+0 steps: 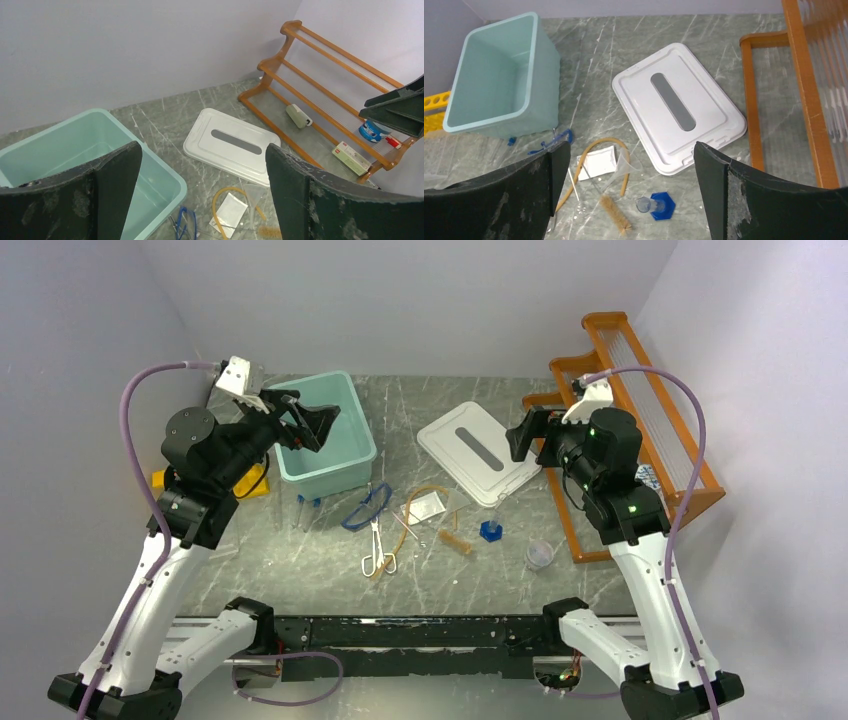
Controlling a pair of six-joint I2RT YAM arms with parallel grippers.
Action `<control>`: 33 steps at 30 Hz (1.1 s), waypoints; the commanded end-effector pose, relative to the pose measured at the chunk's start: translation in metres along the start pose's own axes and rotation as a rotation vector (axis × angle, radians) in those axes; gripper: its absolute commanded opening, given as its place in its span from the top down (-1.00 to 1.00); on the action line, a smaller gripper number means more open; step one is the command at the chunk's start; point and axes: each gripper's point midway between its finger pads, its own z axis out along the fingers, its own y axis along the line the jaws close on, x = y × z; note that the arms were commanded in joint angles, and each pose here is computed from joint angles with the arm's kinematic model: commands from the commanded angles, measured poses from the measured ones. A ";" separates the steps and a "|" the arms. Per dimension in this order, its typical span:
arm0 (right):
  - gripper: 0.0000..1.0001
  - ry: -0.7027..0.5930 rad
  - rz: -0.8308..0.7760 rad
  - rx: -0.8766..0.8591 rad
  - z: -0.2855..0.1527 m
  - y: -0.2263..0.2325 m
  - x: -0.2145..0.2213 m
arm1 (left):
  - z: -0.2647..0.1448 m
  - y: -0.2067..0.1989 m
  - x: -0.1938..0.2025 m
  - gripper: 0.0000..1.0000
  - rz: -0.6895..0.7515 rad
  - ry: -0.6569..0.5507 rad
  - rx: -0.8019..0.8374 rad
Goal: Organize the chemistry lab equipment
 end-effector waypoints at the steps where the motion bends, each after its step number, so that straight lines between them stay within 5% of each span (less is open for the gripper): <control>1: -0.99 -0.009 -0.016 -0.014 -0.004 0.003 0.000 | 0.001 -0.011 -0.008 -0.94 0.003 -0.033 0.054; 15: -0.99 0.031 -0.039 -0.060 -0.008 0.009 0.020 | 0.001 -0.018 -0.003 -0.94 0.012 -0.023 0.104; 25: -0.76 0.291 0.038 0.001 -0.013 0.007 0.067 | 0.006 -0.093 0.036 -0.90 0.051 0.088 0.474; 33: -0.62 0.460 0.035 0.162 -0.007 0.004 0.135 | 0.033 -0.124 0.083 -0.88 0.079 0.199 0.522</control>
